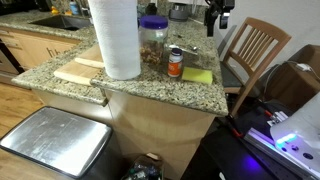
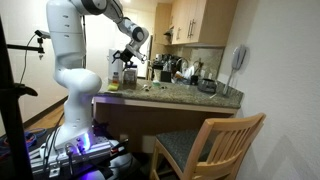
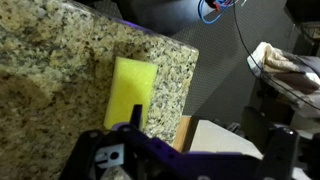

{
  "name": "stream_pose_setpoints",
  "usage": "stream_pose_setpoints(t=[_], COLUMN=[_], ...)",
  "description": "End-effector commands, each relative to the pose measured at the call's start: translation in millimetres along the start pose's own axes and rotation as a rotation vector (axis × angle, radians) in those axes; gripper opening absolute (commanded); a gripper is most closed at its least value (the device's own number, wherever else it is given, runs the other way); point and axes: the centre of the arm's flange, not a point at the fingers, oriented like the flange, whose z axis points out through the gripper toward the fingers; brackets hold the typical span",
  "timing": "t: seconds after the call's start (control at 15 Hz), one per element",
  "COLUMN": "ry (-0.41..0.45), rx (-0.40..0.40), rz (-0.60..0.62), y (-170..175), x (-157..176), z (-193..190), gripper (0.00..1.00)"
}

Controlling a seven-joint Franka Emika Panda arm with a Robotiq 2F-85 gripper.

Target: Replace the spoon on the jar with the sponge

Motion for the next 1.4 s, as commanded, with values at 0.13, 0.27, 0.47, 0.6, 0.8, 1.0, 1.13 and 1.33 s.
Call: stream_pose_setpoints(t=[0.13, 0.27, 0.47, 0.6, 0.8, 1.0, 1.13, 1.33], ry=[-0.086, -0.044, -0.057, -0.052, -0.045, -0.008, 0.016, 0.005], rx=[-0.206, -0.312, -0.270, -0.279, -0.265, -0.278, -0.311, -0.382], rz=[0.003, 0.026, 0.009, 0.010, 0.035, 0.042, 0.040, 0.049], y=[-19, -20, -17, -18, -2, 2, 0, -10], x=[7, 15, 25, 24, 32, 42, 49, 49], z=[68, 80, 72, 72, 93, 110, 119, 133], gripper=[1.00, 1.00, 1.00, 1.00, 1.00, 1.00, 1.00, 1.00])
